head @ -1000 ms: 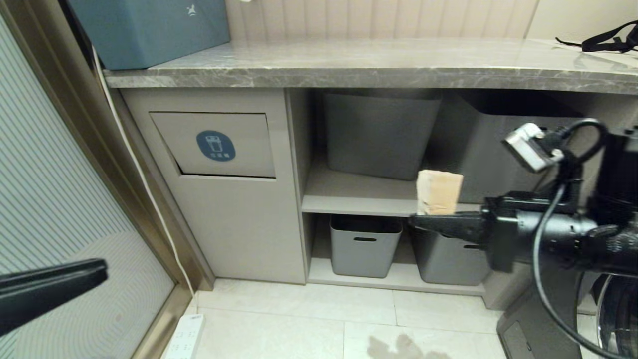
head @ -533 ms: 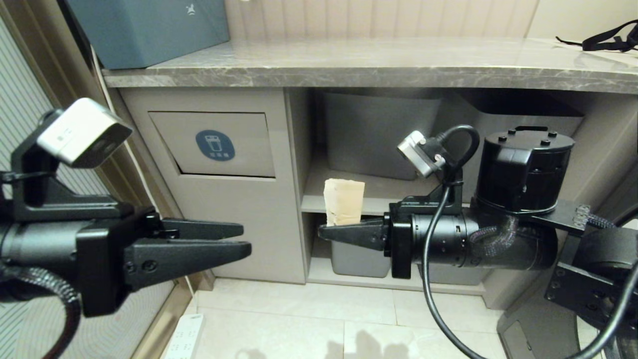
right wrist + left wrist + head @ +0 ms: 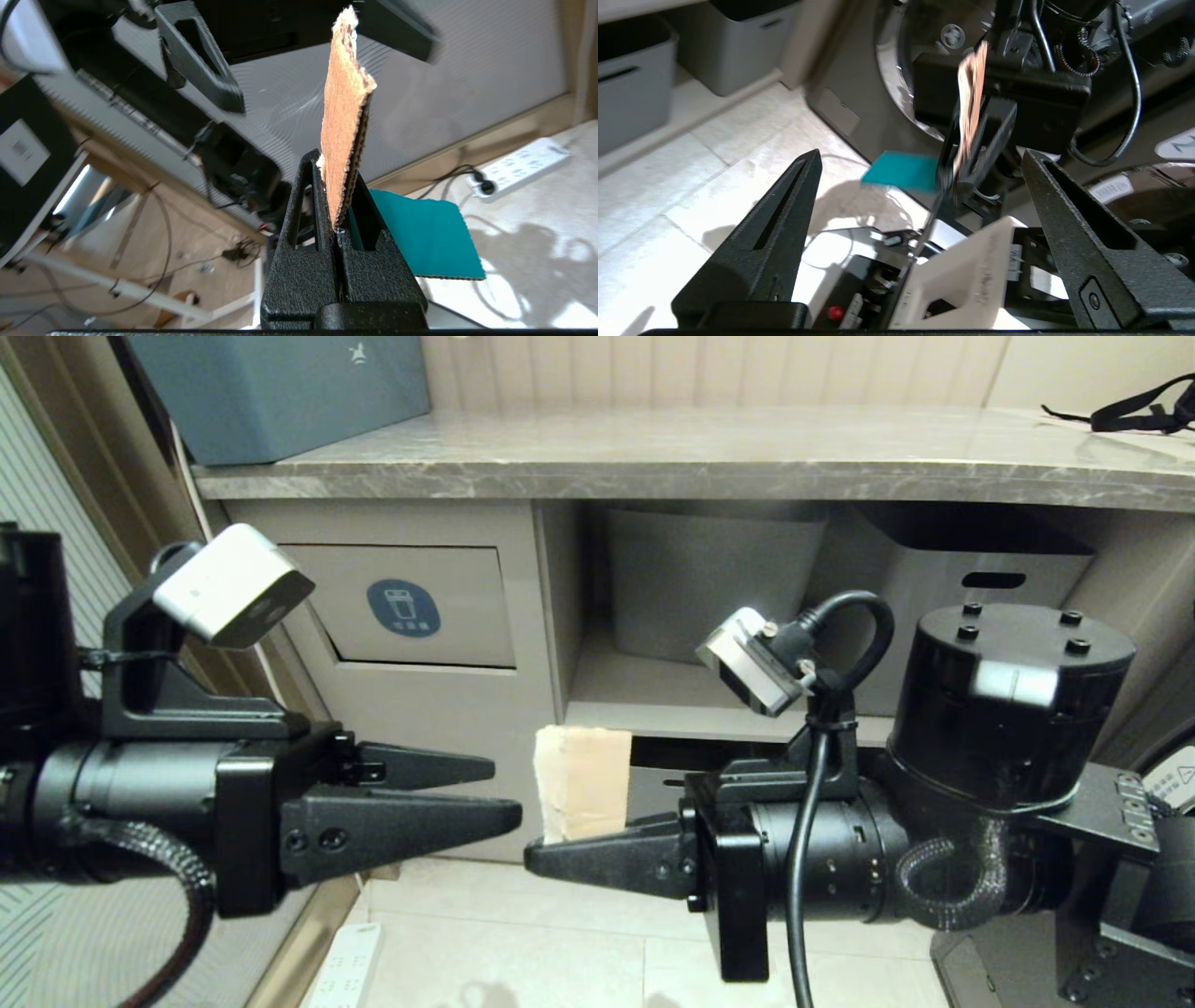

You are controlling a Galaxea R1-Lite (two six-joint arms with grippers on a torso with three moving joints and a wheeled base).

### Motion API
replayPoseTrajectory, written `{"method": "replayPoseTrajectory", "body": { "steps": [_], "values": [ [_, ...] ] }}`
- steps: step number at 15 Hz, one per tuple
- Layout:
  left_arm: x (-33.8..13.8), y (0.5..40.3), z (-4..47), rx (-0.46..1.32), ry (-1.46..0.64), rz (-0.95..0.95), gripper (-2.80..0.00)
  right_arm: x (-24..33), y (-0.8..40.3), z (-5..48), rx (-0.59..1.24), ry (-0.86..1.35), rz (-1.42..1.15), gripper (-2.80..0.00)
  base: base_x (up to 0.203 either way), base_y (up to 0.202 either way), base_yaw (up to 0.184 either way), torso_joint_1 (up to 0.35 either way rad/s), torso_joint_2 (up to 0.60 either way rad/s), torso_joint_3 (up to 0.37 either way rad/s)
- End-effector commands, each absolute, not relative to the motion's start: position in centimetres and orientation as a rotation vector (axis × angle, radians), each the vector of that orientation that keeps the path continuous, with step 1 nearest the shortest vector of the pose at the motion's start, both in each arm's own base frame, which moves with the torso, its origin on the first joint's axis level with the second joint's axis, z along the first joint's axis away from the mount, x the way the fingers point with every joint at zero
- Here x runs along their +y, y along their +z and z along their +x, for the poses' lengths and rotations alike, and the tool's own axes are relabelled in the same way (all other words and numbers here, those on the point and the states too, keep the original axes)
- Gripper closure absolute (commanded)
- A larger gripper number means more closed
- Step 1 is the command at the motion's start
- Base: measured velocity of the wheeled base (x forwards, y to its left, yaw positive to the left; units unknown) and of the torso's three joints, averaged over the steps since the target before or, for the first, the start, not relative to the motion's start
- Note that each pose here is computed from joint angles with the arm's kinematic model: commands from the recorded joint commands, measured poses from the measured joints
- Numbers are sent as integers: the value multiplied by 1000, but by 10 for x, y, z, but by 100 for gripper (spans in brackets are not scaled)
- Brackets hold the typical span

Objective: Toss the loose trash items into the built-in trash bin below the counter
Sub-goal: Hand it to the other hand

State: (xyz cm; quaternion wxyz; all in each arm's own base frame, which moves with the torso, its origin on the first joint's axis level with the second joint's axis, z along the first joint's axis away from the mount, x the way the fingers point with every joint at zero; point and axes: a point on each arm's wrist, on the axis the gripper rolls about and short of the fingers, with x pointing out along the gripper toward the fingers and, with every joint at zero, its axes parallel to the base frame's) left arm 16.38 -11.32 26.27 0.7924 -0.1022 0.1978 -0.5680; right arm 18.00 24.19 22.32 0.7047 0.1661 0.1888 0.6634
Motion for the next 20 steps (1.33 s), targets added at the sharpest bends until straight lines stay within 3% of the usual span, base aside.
{"method": "replayPoseTrajectory", "body": {
  "steps": [1,11,12,20],
  "values": [
    [-119,262,165,446,-1242,-232,-280,248,225,172,421,1510,368,0,0,0,0,0,0,0],
    [-138,259,158,469,-1328,-211,-280,264,222,171,428,1543,356,0,0,0,0,0,0,0],
    [-139,258,159,470,-1329,-209,0,265,222,169,429,1548,355,0,0,0,0,0,0,0],
    [-140,253,159,479,-1326,-210,0,266,224,166,426,1540,360,0,0,0,0,0,0,0]
  ]
}}
